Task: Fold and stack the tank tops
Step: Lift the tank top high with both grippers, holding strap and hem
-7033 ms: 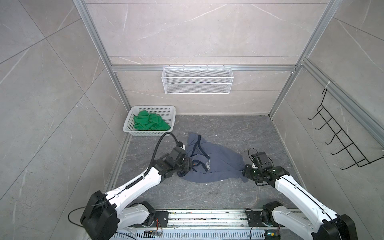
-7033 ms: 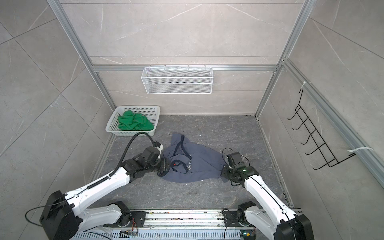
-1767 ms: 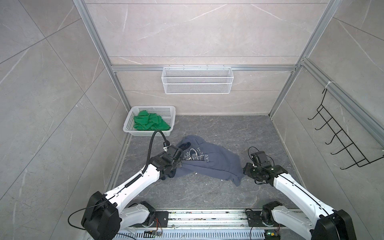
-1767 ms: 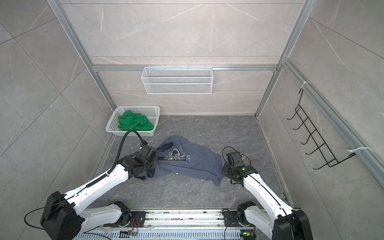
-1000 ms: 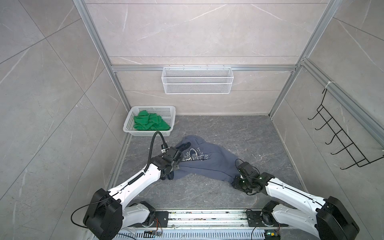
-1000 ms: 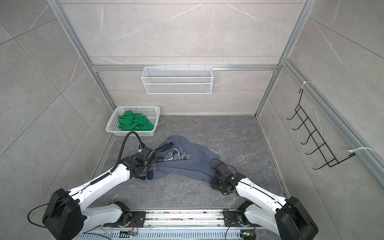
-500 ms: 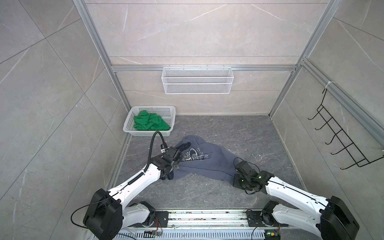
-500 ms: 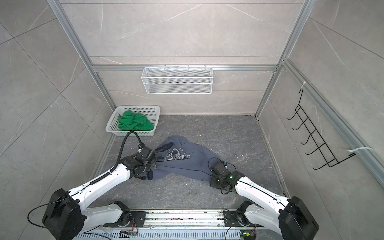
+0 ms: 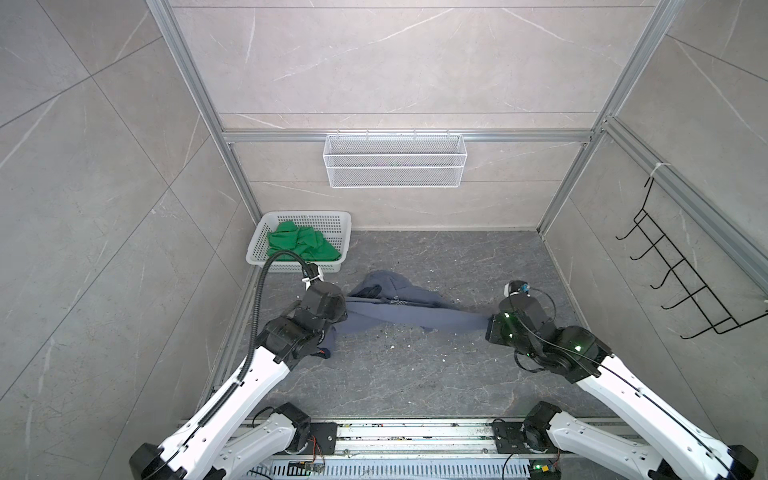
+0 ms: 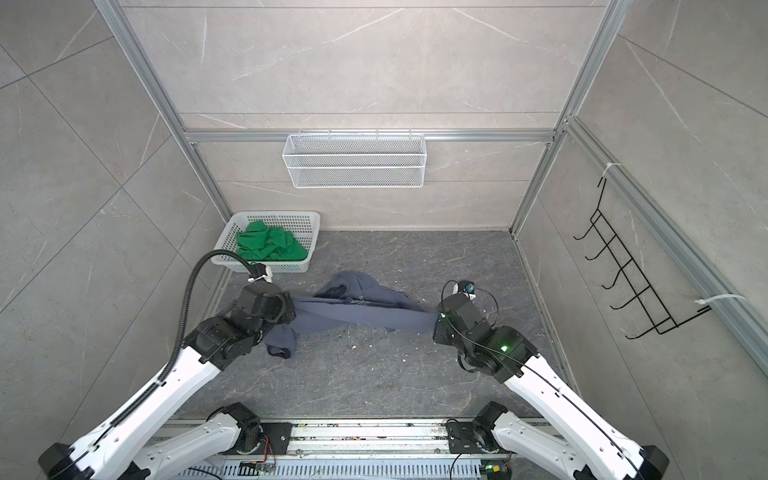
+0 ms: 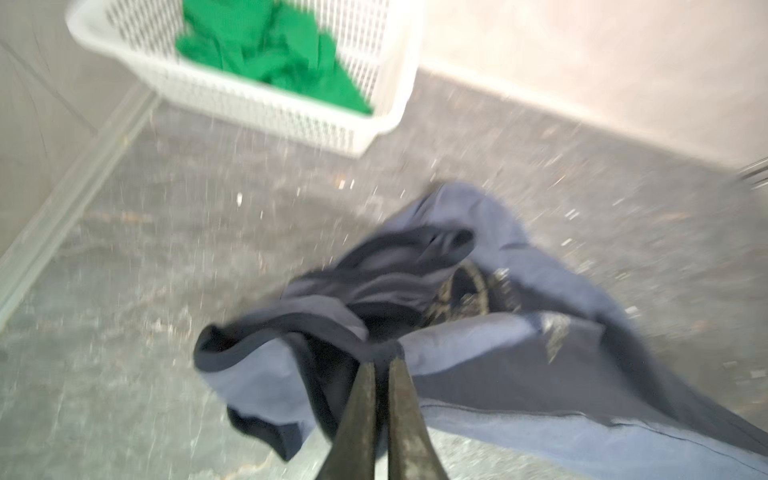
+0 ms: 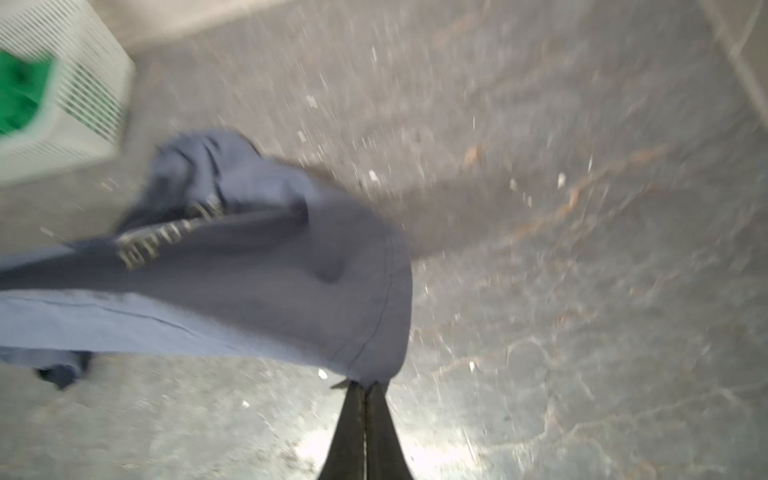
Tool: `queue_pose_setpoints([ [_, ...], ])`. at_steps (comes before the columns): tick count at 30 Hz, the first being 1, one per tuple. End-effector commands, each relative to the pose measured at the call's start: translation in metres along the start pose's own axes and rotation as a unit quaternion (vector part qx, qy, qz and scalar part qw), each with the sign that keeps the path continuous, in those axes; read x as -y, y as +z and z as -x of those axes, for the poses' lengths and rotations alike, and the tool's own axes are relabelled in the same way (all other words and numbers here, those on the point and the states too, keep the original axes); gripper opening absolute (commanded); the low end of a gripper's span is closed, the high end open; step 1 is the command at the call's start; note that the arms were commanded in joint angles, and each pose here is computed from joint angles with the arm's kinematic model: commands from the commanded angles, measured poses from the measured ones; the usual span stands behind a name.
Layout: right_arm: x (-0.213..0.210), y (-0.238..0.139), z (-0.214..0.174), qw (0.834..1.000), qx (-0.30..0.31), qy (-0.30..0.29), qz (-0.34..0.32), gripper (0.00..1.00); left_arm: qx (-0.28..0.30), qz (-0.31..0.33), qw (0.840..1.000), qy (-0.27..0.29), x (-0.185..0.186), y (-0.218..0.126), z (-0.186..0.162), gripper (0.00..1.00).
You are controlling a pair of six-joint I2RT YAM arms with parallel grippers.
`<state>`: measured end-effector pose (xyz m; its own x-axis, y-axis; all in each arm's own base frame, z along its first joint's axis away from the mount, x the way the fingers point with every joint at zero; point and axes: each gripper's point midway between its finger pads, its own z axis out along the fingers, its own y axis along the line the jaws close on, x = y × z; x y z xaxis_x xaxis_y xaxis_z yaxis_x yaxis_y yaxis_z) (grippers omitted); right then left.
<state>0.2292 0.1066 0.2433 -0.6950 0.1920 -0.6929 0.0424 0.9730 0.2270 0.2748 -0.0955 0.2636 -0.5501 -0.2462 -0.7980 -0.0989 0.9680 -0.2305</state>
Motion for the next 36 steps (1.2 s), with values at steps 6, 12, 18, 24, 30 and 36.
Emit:
queue_pose_setpoints([
  [6, -0.02, -0.103, 0.098, 0.984, 0.155, -0.052, 0.069, 0.0, 0.124, -0.12, 0.984, 0.035, 0.035, -0.092, 0.098, 0.0],
  [12, -0.041, -0.178, 0.143, 0.959, 0.229, -0.062, 0.155, 0.0, 0.173, -0.199, 0.963, 0.061, 0.052, -0.156, 0.135, 0.0],
  [18, -0.043, -0.245, 0.169, 0.931, 0.291, -0.058, 0.211, 0.0, 0.214, -0.28, 0.935, 0.048, 0.055, -0.223, 0.156, 0.0],
  [24, -0.045, -0.257, 0.182, 0.926, 0.306, -0.048, 0.216, 0.0, 0.197, -0.331, 0.922, 0.031, 0.074, -0.231, 0.157, 0.0],
  [30, -0.034, -0.209, 0.207, 0.944, 0.316, -0.044, 0.081, 0.0, 0.173, -0.216, 0.961, 0.034, 0.079, -0.146, 0.163, 0.0],
  [36, -0.043, -0.181, 0.224, 0.947, 0.313, -0.072, 0.021, 0.0, 0.157, -0.144, 0.975, 0.059, 0.088, -0.099, 0.174, 0.0],
])
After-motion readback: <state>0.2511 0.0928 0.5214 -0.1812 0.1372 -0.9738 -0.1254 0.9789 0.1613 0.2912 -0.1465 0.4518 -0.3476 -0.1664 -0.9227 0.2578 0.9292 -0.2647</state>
